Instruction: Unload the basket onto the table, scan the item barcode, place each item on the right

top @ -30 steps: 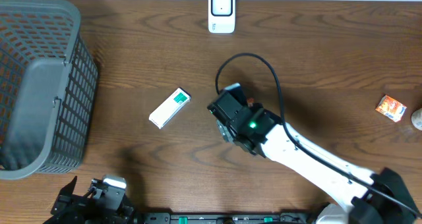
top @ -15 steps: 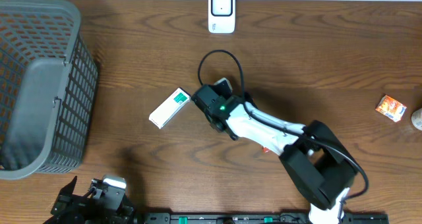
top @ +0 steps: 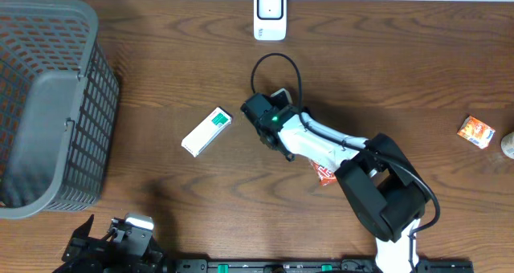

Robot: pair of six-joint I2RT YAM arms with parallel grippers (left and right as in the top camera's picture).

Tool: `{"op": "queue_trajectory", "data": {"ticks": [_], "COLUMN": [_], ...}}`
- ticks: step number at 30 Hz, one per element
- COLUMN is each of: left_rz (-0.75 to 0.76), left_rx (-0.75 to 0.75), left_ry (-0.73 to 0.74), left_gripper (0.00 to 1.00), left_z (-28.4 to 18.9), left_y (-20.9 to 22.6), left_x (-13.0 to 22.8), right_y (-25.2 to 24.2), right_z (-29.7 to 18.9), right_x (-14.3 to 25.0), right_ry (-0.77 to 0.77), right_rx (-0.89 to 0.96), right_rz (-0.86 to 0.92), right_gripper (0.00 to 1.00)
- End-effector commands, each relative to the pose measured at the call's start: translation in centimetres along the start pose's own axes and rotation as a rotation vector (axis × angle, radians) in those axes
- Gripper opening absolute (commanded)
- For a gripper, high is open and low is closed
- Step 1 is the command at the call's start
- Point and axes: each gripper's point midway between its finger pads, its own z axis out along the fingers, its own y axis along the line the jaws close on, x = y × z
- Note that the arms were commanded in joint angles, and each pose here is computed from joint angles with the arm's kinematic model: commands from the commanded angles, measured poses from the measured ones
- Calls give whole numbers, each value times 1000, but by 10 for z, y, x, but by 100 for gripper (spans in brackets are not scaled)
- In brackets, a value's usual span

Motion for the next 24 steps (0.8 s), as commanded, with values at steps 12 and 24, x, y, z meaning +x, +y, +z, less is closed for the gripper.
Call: {"op": "queue_trajectory", "data": {"ticks": [12,24], "left_rz": [4,4], "left_rx": [-4,-4], "left_ry": [-3,-3], "left_gripper": [98,98], "left_z": [-1,-1], "left_y": [1,1], "left_x": [0,0], "right_y": [59,123], "right_z": [1,-131], "right_x": [25,-3], "right_ry": [145,206], "right_rx": [-317,-1213], "right_rz": [57,-68], "right_gripper": [1,1]}}
